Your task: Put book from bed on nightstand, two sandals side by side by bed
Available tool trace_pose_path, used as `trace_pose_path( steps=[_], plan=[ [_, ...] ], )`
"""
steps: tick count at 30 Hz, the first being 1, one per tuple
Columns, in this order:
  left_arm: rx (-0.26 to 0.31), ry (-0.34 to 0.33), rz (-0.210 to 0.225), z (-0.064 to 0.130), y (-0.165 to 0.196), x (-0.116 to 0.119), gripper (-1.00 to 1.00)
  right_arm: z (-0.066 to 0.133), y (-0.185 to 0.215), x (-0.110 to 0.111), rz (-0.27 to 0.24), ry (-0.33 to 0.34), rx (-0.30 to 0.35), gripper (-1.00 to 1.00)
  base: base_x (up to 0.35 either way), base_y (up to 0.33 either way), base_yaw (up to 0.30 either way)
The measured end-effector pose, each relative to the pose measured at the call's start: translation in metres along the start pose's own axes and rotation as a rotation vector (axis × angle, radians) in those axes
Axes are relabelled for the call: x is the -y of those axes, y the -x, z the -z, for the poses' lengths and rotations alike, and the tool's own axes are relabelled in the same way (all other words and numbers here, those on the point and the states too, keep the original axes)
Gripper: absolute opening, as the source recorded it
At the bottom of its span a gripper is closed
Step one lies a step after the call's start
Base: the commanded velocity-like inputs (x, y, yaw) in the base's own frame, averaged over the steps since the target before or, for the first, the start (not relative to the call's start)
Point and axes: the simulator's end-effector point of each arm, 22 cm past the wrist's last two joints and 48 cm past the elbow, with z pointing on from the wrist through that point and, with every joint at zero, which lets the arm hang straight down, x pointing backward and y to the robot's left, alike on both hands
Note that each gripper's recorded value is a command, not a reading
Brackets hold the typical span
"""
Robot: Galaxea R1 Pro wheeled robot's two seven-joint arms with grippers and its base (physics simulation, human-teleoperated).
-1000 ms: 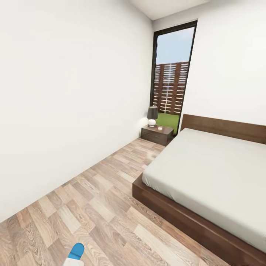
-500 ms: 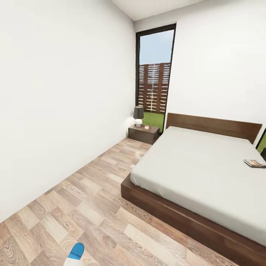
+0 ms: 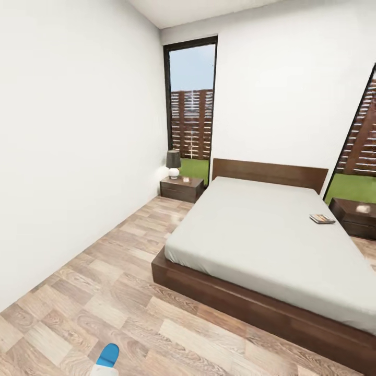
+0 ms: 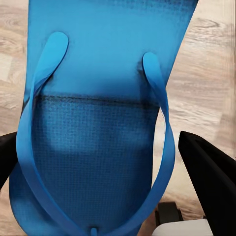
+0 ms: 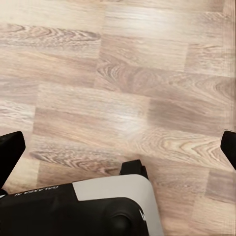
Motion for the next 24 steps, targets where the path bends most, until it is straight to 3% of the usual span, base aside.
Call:
trace_pose_path(
  steps=[24],
  plan=[
    [0.003, -0.004, -0.005, 0.026, -0.002, 0.0, -1.0, 0.026, 0.004, -0.001, 0.001, -0.003, -0.002, 1.0, 0.0, 0.0, -0.295]
  ],
)
